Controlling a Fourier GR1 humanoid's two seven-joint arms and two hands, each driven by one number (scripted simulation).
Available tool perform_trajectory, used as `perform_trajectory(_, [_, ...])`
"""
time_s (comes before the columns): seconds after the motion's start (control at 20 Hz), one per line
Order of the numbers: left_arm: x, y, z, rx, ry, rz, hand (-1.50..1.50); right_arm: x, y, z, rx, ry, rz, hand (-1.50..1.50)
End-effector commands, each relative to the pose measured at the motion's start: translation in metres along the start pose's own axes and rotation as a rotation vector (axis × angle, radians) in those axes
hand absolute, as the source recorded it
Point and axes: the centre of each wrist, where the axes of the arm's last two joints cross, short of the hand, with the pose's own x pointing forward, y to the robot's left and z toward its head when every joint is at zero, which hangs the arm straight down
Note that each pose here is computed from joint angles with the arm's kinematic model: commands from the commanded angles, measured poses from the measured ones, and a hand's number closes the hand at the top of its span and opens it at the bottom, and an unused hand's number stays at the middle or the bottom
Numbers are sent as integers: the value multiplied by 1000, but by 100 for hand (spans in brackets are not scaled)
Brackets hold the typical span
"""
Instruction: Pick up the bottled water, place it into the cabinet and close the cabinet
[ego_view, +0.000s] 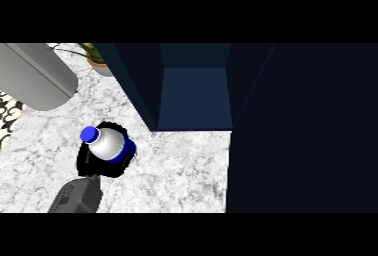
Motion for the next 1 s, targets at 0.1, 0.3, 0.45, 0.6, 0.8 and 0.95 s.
perform_trajectory(0.1, [24, -56, -31, -34, -7, -23, 150, 40, 17, -9, 48, -70, -23, -150])
perform_trajectory(0.3, [16, -90, -18, -27, -26, -44, 150, 50, 27, -6, 47, -67, -4, -150])
perform_trajectory(0.45, [29, -113, -54, -24, -22, -69, 150, 43, 16, -4, 55, -64, -18, -150])
perform_trajectory(0.6, [42, -140, -45, -7, -31, -65, 150, 33, 8, -1, 42, -51, -14, -150])
perform_trajectory(0.8, [55, -153, -68, 6, -40, -141, 150, 42, 16, -7, 46, -78, -16, -150])
perform_trajectory(0.95, [56, -161, -72, 58, -20, -197, 150, 37, 14, -3, 48, -83, -41, -150])
